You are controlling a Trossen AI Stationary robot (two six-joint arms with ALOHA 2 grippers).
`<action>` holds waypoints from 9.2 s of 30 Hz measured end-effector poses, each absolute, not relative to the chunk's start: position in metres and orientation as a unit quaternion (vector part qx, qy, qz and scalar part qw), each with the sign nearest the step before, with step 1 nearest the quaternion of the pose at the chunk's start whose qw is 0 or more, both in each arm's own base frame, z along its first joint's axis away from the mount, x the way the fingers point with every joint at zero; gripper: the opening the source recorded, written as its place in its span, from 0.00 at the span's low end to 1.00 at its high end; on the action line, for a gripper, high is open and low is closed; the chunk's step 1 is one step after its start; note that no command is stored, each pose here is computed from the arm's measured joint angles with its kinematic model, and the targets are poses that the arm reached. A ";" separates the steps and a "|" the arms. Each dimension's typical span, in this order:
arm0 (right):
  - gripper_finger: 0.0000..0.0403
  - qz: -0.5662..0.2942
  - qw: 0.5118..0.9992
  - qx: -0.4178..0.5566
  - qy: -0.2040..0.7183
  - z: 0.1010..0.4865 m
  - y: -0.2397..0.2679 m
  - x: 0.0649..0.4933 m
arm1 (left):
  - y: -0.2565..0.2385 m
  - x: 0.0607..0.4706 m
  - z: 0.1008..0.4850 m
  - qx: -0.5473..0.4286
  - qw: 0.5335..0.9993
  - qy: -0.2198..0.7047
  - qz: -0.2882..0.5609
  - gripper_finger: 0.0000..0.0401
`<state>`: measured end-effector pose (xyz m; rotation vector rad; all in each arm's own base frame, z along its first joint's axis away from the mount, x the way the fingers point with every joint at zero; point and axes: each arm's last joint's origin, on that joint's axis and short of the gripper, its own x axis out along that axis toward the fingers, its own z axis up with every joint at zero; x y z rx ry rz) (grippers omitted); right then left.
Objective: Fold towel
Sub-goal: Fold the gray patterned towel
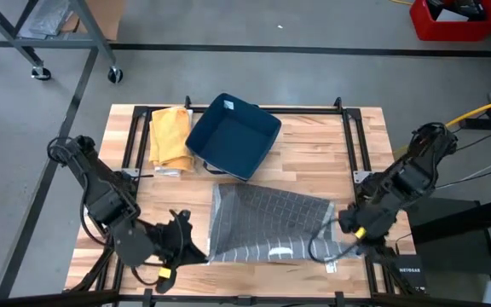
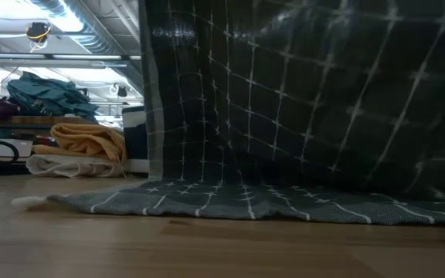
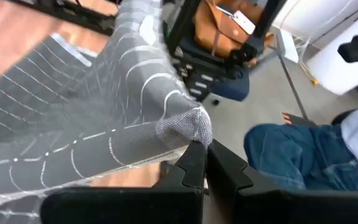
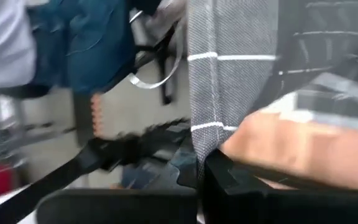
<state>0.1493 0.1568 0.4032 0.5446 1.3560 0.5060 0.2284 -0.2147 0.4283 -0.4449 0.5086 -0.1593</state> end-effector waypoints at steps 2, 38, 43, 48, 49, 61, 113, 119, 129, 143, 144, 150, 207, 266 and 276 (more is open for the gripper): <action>0.00 0.245 0.697 0.259 0.622 0.405 0.166 0.144 | -0.220 0.227 0.426 -0.223 0.938 0.254 -0.081 0.00; 0.00 0.231 0.719 0.185 0.629 0.355 0.279 0.122 | -0.292 0.243 0.354 -0.301 0.894 0.332 -0.015 0.00; 0.00 0.143 0.730 0.100 0.661 0.344 0.259 0.116 | -0.281 0.246 0.348 -0.265 0.905 0.330 0.039 0.00; 0.00 0.046 0.755 0.015 0.654 0.339 0.239 0.111 | -0.263 0.249 0.340 -0.235 0.902 0.345 0.105 0.00; 0.00 0.032 0.759 0.000 0.650 0.338 0.236 0.111 | -0.260 0.249 0.339 -0.227 0.903 0.345 0.118 0.00; 0.00 -0.050 0.762 -0.097 0.639 0.310 0.209 0.127 | -0.228 0.259 0.324 -0.166 0.885 0.368 0.231 0.00; 0.17 -0.076 0.735 -0.037 0.673 0.235 0.148 0.123 | -0.201 0.307 0.266 -0.168 0.804 0.466 0.328 0.27; 0.17 -0.024 0.784 -0.055 0.618 0.236 0.158 0.133 | -0.217 0.315 0.268 -0.175 0.839 0.450 0.252 0.27; 0.17 -0.081 0.820 -0.079 0.561 0.237 0.147 0.147 | -0.226 0.327 0.273 -0.177 0.871 0.416 0.193 0.27; 0.17 -0.040 0.783 0.055 0.619 0.204 0.094 0.193 | -0.228 0.331 0.276 -0.162 0.885 0.402 0.170 0.27; 0.17 -0.039 0.779 0.063 0.623 0.199 0.090 0.194 | -0.228 0.331 0.276 -0.159 0.885 0.403 0.169 0.27; 0.17 -0.044 0.761 0.102 0.640 0.179 0.064 0.196 | -0.228 0.331 0.276 -0.138 0.889 0.407 0.160 0.27; 0.01 0.059 0.673 0.273 0.685 0.166 0.047 0.190 | -0.228 0.331 0.276 -0.129 0.891 0.406 0.158 0.27; 0.09 0.042 0.770 0.275 0.575 0.176 0.200 0.113 | -0.228 0.329 0.272 -0.177 0.882 0.398 0.182 0.27; 0.09 -0.017 0.791 0.325 0.517 0.178 0.184 0.142 | -0.239 0.300 0.202 -0.389 0.784 0.391 0.286 0.27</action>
